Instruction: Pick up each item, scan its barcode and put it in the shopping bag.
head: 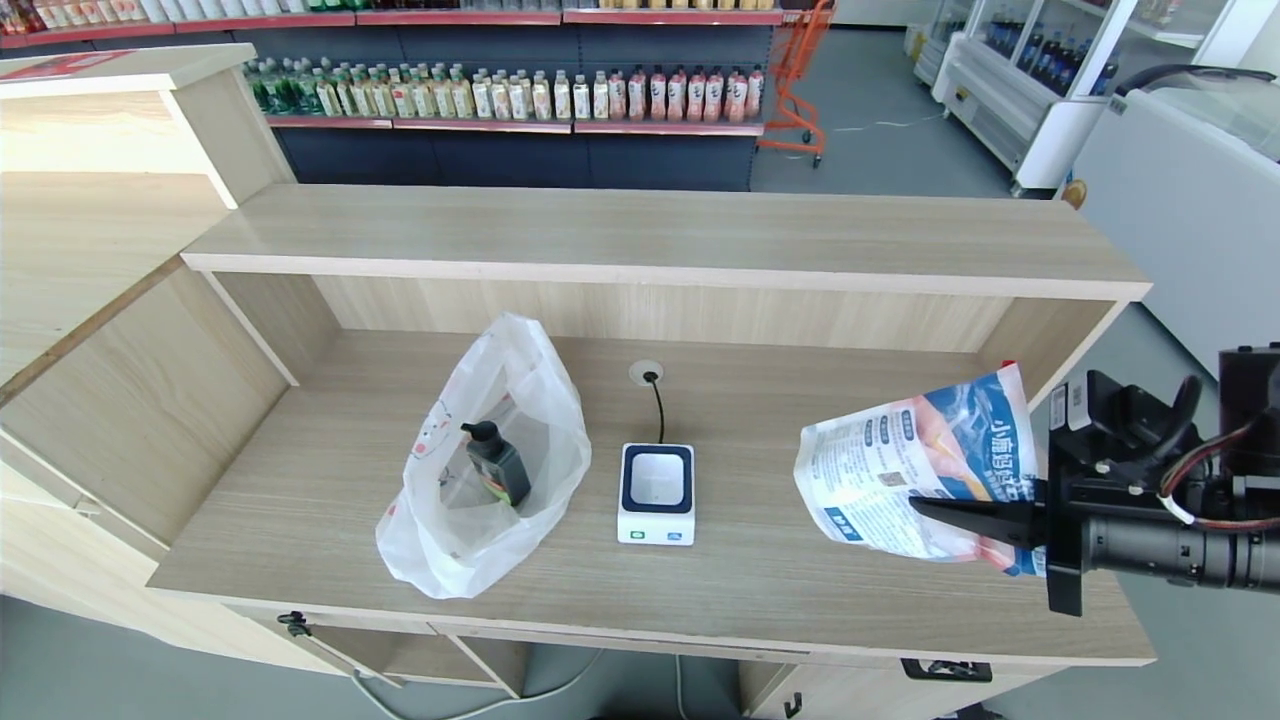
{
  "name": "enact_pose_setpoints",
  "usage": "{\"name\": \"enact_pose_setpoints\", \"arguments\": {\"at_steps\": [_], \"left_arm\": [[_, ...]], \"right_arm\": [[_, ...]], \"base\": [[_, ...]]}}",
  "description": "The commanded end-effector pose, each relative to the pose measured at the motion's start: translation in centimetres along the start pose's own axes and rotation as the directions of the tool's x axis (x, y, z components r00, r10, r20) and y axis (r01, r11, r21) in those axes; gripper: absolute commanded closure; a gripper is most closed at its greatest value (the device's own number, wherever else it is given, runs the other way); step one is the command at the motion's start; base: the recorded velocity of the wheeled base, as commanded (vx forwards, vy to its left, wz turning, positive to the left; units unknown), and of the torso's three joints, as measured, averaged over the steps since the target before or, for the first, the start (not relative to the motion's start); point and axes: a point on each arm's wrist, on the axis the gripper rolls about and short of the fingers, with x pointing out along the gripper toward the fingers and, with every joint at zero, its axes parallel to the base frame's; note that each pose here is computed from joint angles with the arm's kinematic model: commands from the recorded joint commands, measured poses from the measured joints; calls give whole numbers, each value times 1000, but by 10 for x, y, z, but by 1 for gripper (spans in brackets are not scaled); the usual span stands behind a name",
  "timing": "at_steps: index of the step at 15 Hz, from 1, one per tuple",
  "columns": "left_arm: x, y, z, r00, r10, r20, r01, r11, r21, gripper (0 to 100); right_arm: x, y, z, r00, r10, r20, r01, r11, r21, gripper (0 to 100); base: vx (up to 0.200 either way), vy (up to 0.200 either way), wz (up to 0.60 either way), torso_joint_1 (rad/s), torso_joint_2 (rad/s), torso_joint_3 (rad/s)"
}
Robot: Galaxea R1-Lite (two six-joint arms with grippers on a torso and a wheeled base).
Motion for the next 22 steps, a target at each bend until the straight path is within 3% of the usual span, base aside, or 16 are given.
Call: {"name": "enact_pose_setpoints", "arguments": {"at_steps": [1,6,10,12,17,22], "left_arm": [[0,0,0,1000,0,1,0,1000,1,0],[0,0,0,1000,2,1,-2,1000,4,0],[0,0,0,1000,0,1,0,1000,-4,0],[0,0,0,1000,0,1,0,1000,-4,0],[0,0,0,1000,0,1,0,1000,-4,0],[0,0,0,1000,0,1,0,1000,-4,0]], "right_arm": [[1,-1,-1,1000,2,-3,-2,1000,8,100],[8,-7,-8,1000,4,-30,0,993,119,100],[29,-54,-35,993,-111,-49,117,986,119,100],[41,-64,-43,992,-121,-42,125,987,103,100],[75,-75,-75,995,-82,-59,74,989,-124,100],[100,-82,-83,999,-15,37,23,974,-224,100]], "base": [[0,200,0,-12,-12,12],[0,200,0,5,5,1],[0,0,0,0,0,0],[0,0,0,0,0,0],[0,0,0,0,0,0],[0,0,0,0,0,0]]}}
